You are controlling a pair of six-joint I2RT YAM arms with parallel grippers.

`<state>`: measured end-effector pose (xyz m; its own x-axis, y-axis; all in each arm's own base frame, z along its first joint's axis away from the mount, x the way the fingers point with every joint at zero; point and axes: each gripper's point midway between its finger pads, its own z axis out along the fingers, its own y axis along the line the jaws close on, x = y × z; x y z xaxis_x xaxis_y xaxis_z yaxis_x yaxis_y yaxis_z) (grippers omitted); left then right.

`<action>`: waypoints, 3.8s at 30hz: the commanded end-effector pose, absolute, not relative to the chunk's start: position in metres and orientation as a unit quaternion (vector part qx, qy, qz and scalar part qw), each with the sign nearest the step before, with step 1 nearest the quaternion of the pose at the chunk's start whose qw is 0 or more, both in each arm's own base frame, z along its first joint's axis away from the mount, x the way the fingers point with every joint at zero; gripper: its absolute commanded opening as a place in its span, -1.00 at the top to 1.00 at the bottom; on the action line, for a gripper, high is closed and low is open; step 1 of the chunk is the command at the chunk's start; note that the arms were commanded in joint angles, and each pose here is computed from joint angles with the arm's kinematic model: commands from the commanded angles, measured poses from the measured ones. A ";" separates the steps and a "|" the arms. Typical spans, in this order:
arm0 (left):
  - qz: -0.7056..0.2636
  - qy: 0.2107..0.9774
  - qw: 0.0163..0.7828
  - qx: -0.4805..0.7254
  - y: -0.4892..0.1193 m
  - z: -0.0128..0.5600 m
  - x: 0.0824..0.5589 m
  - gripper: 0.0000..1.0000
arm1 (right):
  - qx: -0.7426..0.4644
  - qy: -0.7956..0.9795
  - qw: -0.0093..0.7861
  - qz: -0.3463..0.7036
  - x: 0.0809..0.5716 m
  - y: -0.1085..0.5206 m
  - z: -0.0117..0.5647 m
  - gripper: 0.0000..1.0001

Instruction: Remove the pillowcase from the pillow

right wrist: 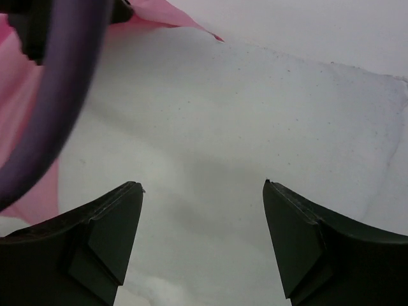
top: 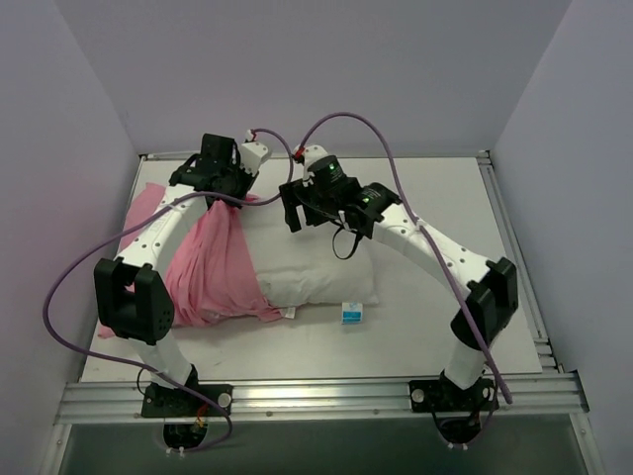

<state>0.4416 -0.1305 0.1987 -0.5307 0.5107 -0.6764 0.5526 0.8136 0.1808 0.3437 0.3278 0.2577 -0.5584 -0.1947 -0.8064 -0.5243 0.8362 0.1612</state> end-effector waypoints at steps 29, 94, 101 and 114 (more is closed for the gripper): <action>-0.079 0.922 0.286 0.249 0.006 0.257 0.332 -0.88 | -0.122 0.945 0.298 0.058 0.377 0.197 0.081 1.00; 0.032 0.601 0.794 0.086 0.004 0.654 0.295 0.95 | -0.060 0.979 0.186 -0.054 0.348 0.141 -0.006 1.00; 0.072 0.527 0.846 0.042 0.021 0.703 0.271 0.95 | -0.051 0.982 0.165 -0.079 0.345 0.107 -0.005 1.00; 0.172 0.449 0.877 -0.005 0.055 0.745 0.231 0.95 | -0.003 0.987 0.120 -0.109 0.342 0.031 -0.013 1.00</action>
<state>0.3200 0.0040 0.5903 0.0320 0.1302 -0.9910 0.1068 0.9854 0.1329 0.4342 0.1609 0.0820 -0.7597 0.0286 -0.6496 -0.1112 0.9786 0.1732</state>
